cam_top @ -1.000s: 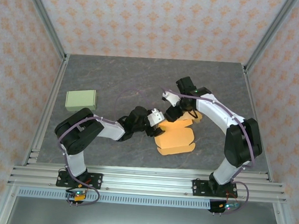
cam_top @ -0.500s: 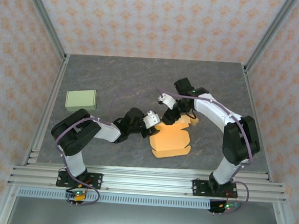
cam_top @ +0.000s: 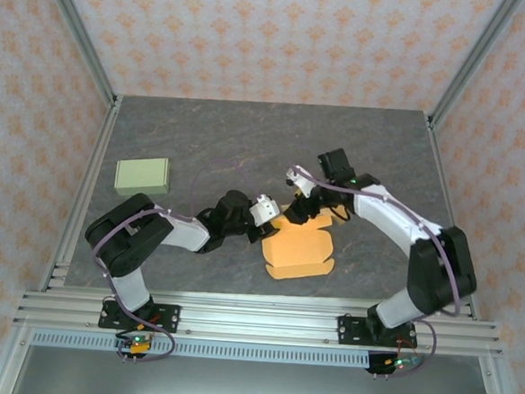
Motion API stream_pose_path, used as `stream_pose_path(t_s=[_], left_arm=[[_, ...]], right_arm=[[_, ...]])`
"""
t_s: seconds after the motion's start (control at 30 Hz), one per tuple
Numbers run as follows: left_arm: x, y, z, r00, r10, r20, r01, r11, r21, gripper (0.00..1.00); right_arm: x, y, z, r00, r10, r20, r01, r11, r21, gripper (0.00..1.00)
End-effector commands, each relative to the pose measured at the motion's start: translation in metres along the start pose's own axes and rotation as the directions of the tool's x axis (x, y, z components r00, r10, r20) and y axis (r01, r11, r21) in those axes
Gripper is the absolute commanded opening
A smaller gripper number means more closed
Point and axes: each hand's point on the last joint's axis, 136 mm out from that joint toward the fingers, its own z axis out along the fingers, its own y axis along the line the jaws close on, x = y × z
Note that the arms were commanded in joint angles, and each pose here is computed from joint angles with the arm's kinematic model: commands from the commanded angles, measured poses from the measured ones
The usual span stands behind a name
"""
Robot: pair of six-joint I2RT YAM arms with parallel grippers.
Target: Fold the paper box
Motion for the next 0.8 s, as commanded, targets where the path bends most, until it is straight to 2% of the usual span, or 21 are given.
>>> stream_pose_path(t_s=[0.0,0.07,0.13,0.27,0.4,0.5,0.6,0.7,0.77], left_arm=[[-0.028,0.012,-0.015,0.996,-0.042,0.082,0.044,0.999,-0.025,0.27],[-0.032,0.017,-0.023,0.995,-0.051,0.084,0.054,0.998,-0.036,0.27],[-0.036,0.026,-0.033,0.995,-0.058,0.083,0.063,0.997,-0.053,0.26],[-0.046,0.038,-0.057,0.990,-0.071,0.120,0.080,0.994,-0.072,0.27],[-0.045,0.043,-0.065,0.992,-0.073,0.106,0.082,0.993,-0.086,0.27],[-0.042,0.043,-0.065,0.993,-0.072,0.097,0.080,0.993,-0.084,0.27],[-0.036,0.046,-0.059,0.995,-0.077,0.066,0.083,0.993,-0.086,0.27],[-0.037,0.043,-0.060,0.995,-0.065,0.076,0.070,0.995,-0.074,0.27],[-0.039,0.042,-0.063,0.994,-0.062,0.089,0.068,0.995,-0.067,0.27]], right_arm=[[-0.058,0.001,-0.046,0.940,-0.139,0.312,0.120,0.990,0.077,0.71],[-0.063,-0.008,-0.067,0.899,-0.196,0.391,0.136,0.975,0.175,0.72],[-0.068,-0.028,-0.089,0.863,-0.206,0.462,0.076,0.956,0.285,0.71],[-0.056,-0.069,-0.114,0.844,-0.152,0.515,-0.060,0.926,0.372,0.70],[-0.045,-0.088,-0.137,0.816,-0.111,0.567,-0.127,0.923,0.363,0.68],[-0.043,-0.087,-0.148,0.794,-0.091,0.601,-0.114,0.949,0.295,0.68],[-0.043,-0.087,-0.150,0.803,-0.062,0.593,-0.106,0.964,0.245,0.68],[-0.030,-0.120,-0.150,0.833,-0.008,0.554,-0.224,0.909,0.351,0.66],[-0.019,-0.139,-0.146,0.857,0.056,0.513,-0.278,0.888,0.368,0.62]])
